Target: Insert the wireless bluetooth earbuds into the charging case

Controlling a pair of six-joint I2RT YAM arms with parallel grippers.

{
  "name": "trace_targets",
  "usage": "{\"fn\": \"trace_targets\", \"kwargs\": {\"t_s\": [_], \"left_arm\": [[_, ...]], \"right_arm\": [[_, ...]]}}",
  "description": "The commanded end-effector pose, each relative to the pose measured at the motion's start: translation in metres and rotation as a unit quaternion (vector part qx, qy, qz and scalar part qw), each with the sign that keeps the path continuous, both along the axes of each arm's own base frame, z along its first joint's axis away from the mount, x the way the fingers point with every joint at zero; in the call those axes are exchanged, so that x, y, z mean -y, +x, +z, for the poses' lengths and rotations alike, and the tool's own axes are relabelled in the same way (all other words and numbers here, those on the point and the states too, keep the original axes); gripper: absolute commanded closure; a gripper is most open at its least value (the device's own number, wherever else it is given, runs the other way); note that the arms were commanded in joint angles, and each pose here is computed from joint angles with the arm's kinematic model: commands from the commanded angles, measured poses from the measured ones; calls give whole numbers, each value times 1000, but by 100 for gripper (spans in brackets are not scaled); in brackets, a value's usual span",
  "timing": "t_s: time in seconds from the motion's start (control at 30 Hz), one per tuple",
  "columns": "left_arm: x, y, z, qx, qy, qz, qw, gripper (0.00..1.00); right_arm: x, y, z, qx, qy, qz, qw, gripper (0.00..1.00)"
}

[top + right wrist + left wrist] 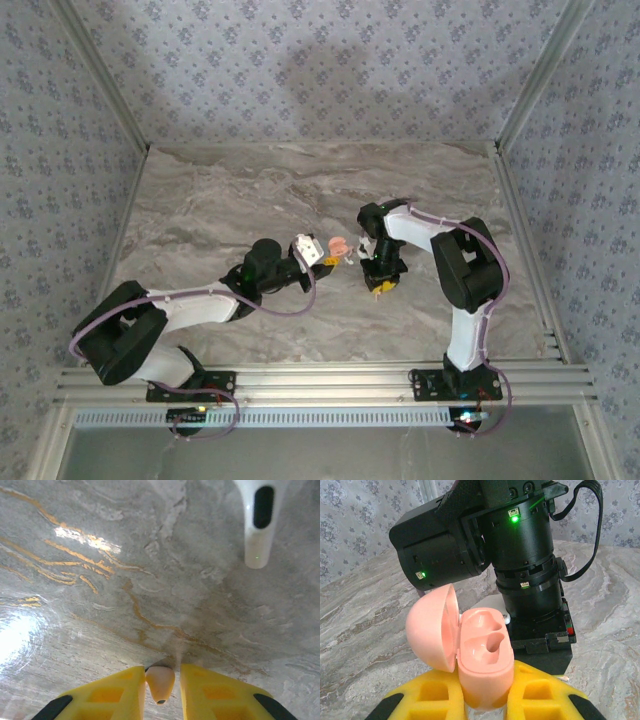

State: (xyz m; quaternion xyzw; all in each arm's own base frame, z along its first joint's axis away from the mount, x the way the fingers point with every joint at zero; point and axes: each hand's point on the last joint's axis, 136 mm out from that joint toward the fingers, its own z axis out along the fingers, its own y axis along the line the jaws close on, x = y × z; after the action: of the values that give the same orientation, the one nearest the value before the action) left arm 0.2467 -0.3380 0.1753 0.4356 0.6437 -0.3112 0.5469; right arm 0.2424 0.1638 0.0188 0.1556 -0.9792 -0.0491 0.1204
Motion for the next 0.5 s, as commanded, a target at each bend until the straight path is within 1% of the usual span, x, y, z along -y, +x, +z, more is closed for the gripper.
{"fn": "trace_targets", "kwargs": {"t_s": [0.0, 0.1, 0.2, 0.3, 0.47], "left_arm": [[0, -3, 7, 10, -7, -3, 1000, 92], [0, -3, 7, 10, -7, -4, 1000, 92], [-1, -3, 8, 10, -7, -3, 1000, 92], [-1, -3, 7, 11, -6, -4, 1000, 92], [0, -3, 7, 10, -6, -4, 1000, 92]], "right_arm": [[1, -7, 2, -10, -9, -6, 1000, 75], [0, -8, 1, -13, -6, -8, 1000, 76], [0, -8, 0, -14, -7, -10, 1000, 72], [0, -9, 1, -14, -9, -11, 1000, 72], [1, -10, 3, -12, -9, -12, 1000, 79]]}}
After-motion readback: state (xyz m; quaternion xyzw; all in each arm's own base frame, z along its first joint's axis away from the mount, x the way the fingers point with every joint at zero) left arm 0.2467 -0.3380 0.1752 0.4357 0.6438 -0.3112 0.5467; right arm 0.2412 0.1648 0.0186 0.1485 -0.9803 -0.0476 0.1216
